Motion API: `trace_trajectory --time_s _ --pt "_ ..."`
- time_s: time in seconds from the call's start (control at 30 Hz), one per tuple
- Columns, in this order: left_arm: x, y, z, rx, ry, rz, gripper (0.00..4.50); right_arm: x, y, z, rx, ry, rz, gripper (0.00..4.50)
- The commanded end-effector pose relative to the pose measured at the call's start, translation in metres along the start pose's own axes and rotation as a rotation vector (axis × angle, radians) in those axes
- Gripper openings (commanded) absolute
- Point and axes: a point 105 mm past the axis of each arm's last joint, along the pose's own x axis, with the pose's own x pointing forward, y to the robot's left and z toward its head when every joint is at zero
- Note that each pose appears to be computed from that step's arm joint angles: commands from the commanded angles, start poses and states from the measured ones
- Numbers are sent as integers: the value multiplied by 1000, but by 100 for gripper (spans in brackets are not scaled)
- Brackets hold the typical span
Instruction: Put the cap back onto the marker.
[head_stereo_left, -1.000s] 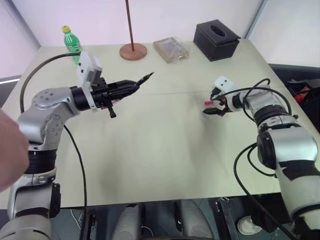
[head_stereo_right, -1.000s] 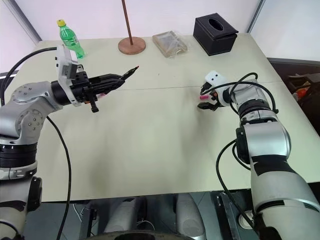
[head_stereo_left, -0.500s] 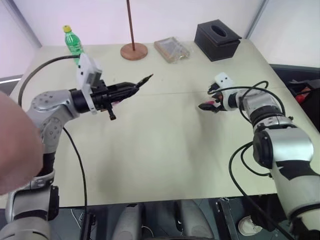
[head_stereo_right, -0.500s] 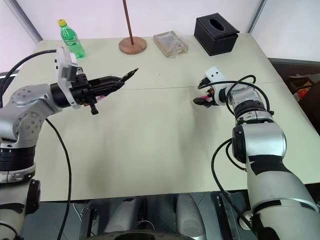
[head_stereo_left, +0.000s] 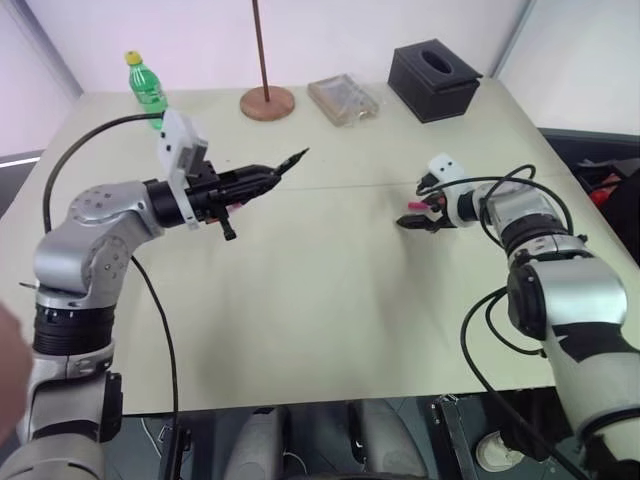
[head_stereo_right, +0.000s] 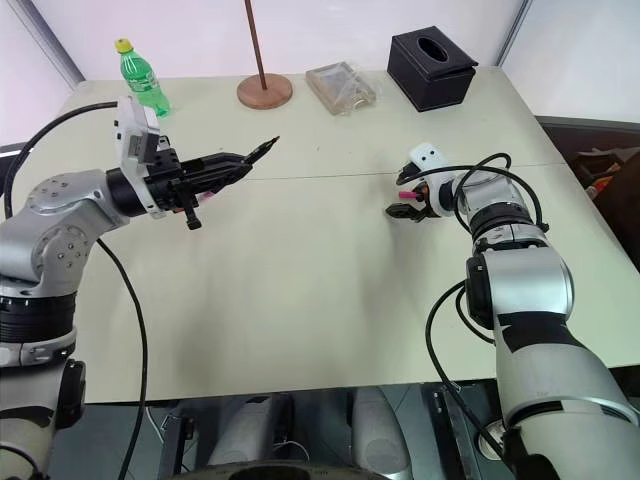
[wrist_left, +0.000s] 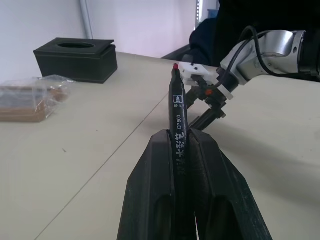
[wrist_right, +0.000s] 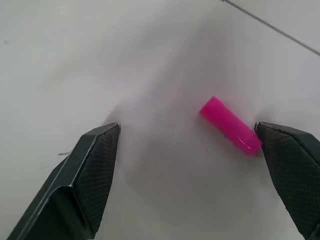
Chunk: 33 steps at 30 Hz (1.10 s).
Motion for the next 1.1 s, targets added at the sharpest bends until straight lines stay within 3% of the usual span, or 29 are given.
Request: trace_trajectory --time_s 0.03,0.17,0.53,0.9,1.0,1.1 --pt "0 0 13 50 -39 0 0 5 12 1 -11 5 73 444" --pt "1 1 11 43 -43 1 0 5 12 5 -41 -16 81 444" --pt "6 2 10 46 -51 -4 0 2 -12 12 16 -121 -139 444" --pt "10 3 8 40 -57 -6 0 1 -10 1 33 -95 -90 444" --pt "10 2 8 40 -57 -10 0 1 -10 1 43 -96 -88 316" --pt "10 3 8 41 -57 -11 0 1 -9 2 47 -96 -81 152"
